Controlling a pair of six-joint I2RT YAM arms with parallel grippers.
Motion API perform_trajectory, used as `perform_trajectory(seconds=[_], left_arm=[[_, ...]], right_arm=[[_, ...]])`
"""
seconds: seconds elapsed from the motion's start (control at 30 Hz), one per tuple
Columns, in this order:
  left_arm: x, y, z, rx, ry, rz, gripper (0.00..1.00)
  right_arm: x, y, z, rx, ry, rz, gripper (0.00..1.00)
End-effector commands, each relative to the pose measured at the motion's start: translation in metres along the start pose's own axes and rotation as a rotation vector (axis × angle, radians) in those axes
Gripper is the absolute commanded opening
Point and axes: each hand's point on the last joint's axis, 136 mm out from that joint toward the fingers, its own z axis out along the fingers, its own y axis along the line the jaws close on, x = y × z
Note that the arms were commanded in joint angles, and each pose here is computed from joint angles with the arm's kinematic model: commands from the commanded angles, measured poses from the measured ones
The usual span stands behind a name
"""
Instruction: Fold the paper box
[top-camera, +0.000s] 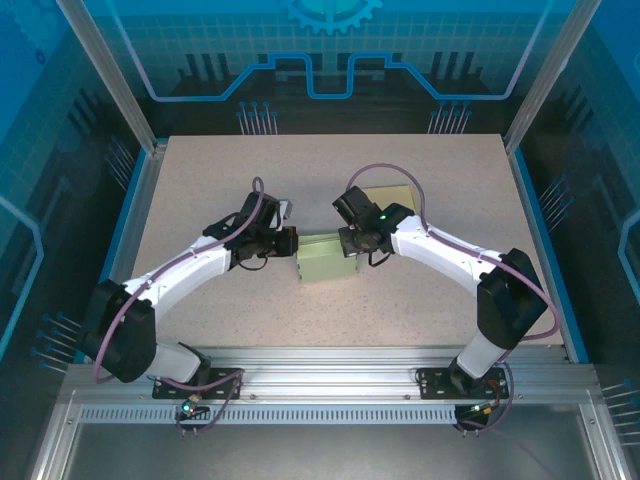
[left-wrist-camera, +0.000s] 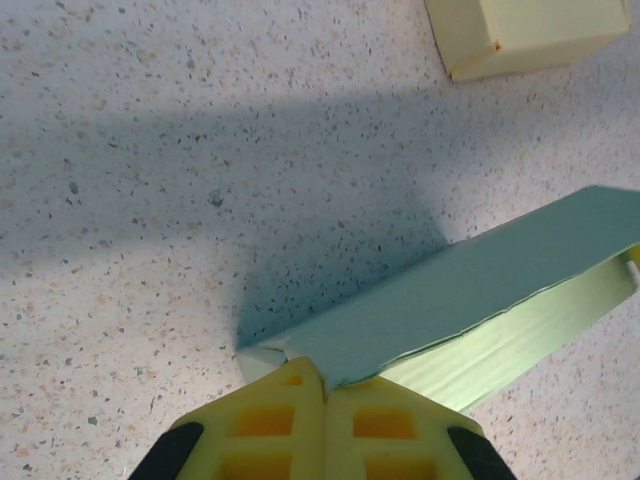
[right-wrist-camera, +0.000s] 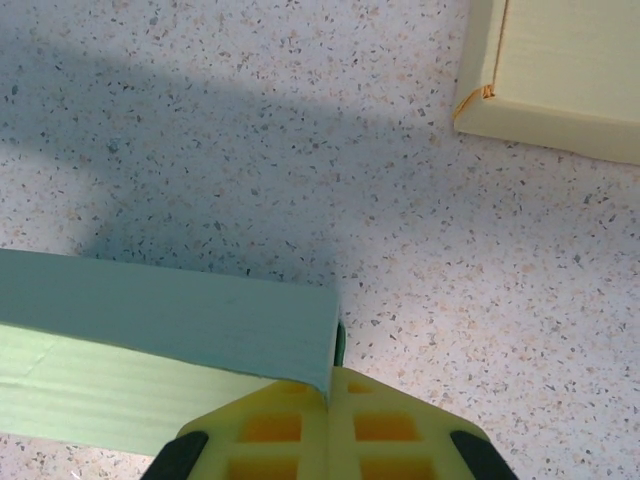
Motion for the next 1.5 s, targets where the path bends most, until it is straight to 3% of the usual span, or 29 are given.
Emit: perform_trajectory(seconds=[0.0, 0.7, 1.47], left_arm=[[-0.036, -0.034, -0.021, 0.139, -0.143, -0.027, 0.04], [-0.017, -0.011, -0.006, 0.091, -0.158, -0.073, 0.03], [-0.004, -0.002, 0.008, -0.004, -0.215, -0.009, 0.01]], right_arm=[[-0.008, 0.018, -0.012, -0.046, -0.056, -0.002, 0.0], [-0.005, 0.022, 0.001, -0.047, -0.04, 0.012, 0.0], [0.005, 0.023, 0.014, -0.101, -0.036, 0.068, 0.0]])
